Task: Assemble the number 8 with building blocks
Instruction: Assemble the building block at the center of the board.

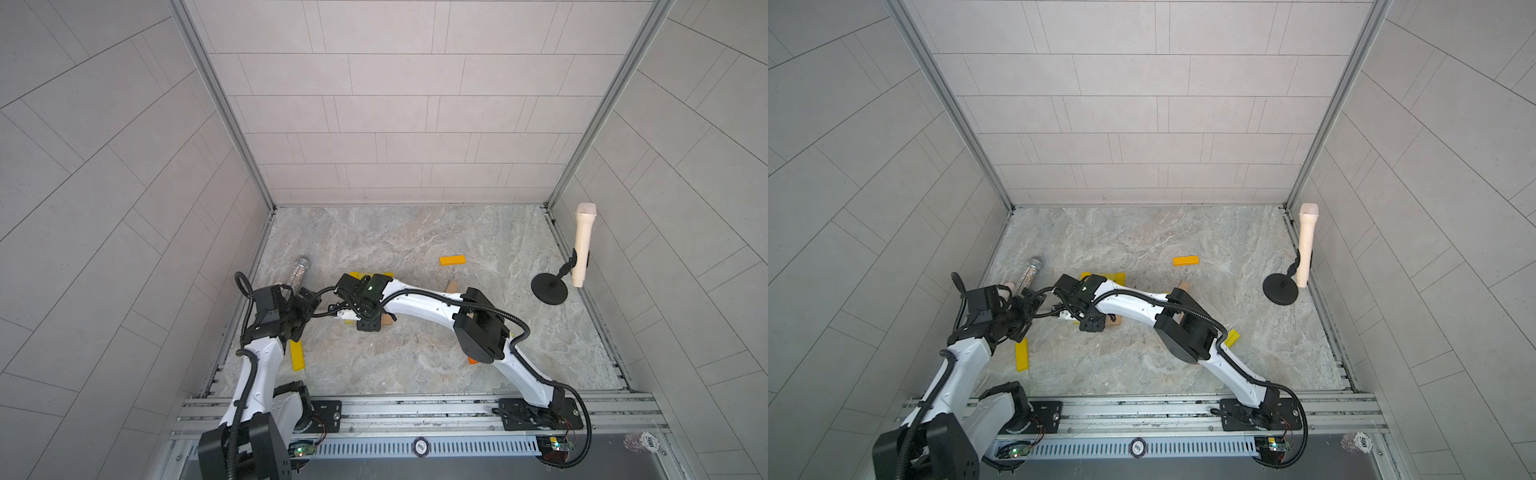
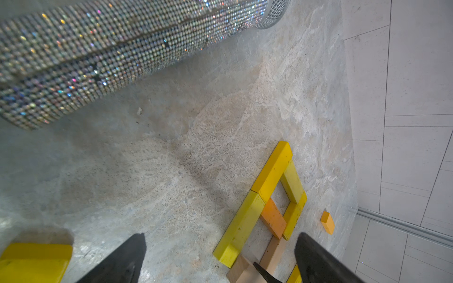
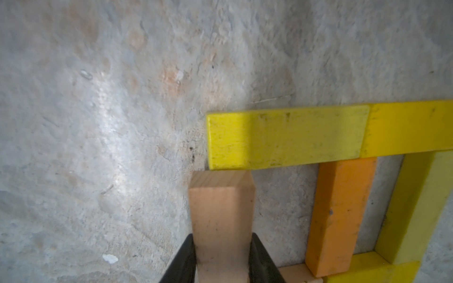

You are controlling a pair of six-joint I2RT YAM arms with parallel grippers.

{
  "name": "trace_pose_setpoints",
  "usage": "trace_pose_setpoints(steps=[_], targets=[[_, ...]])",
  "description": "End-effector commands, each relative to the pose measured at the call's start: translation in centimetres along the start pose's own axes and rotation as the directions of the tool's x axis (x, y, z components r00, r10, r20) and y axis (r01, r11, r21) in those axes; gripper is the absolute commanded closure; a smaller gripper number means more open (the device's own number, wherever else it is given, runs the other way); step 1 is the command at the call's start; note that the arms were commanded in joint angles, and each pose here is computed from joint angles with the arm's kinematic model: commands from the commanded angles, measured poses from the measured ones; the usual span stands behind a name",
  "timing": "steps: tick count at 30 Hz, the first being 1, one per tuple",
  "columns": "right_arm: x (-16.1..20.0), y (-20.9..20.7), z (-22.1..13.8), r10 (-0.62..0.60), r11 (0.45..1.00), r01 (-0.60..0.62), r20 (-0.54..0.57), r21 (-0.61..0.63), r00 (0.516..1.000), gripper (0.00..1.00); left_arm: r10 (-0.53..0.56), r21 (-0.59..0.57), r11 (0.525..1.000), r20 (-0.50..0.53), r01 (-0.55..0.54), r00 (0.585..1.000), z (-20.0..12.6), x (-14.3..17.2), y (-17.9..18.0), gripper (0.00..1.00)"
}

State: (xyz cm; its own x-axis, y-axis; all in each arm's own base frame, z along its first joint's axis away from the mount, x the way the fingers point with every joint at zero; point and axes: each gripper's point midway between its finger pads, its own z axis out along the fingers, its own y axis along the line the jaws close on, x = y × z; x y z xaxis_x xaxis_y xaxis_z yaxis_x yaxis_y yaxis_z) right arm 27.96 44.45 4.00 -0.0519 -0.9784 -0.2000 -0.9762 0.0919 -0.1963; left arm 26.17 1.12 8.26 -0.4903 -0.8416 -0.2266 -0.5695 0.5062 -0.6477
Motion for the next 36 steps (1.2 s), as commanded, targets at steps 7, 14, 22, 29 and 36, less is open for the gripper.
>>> trace_pose_setpoints(steps=[7,14,22,29,36], targets=[[0.44,-0.36,0.61,-0.017,1.000,0.017,-0.028,0.010,0.999,0.63,0.019,0.024,1.000,0.007,-0.019,1.000,-0.13,-0.46,-0.70,0.00],[0.46,-0.59,0.60,-0.009,1.000,0.010,-0.027,0.015,1.000,0.63,0.021,0.026,0.999,0.007,-0.022,1.000,-0.15,-0.45,-0.79,0.00],[0.14,-0.79,0.57,-0.003,1.000,0.003,-0.015,0.024,1.000,0.57,0.024,0.027,0.999,0.002,-0.024,1.000,-0.13,-0.34,-0.73,0.00],[-0.31,-0.94,0.41,0.008,1.000,-0.008,0.002,0.027,1.000,0.56,0.027,0.029,0.999,0.000,-0.027,1.000,-0.13,-0.26,-0.73,0.00],[-0.34,-1.11,0.11,0.003,0.999,-0.003,0.001,0.033,1.000,0.56,0.030,0.031,0.999,-0.003,-0.030,1.000,-0.18,-0.16,-0.73,0.00]])
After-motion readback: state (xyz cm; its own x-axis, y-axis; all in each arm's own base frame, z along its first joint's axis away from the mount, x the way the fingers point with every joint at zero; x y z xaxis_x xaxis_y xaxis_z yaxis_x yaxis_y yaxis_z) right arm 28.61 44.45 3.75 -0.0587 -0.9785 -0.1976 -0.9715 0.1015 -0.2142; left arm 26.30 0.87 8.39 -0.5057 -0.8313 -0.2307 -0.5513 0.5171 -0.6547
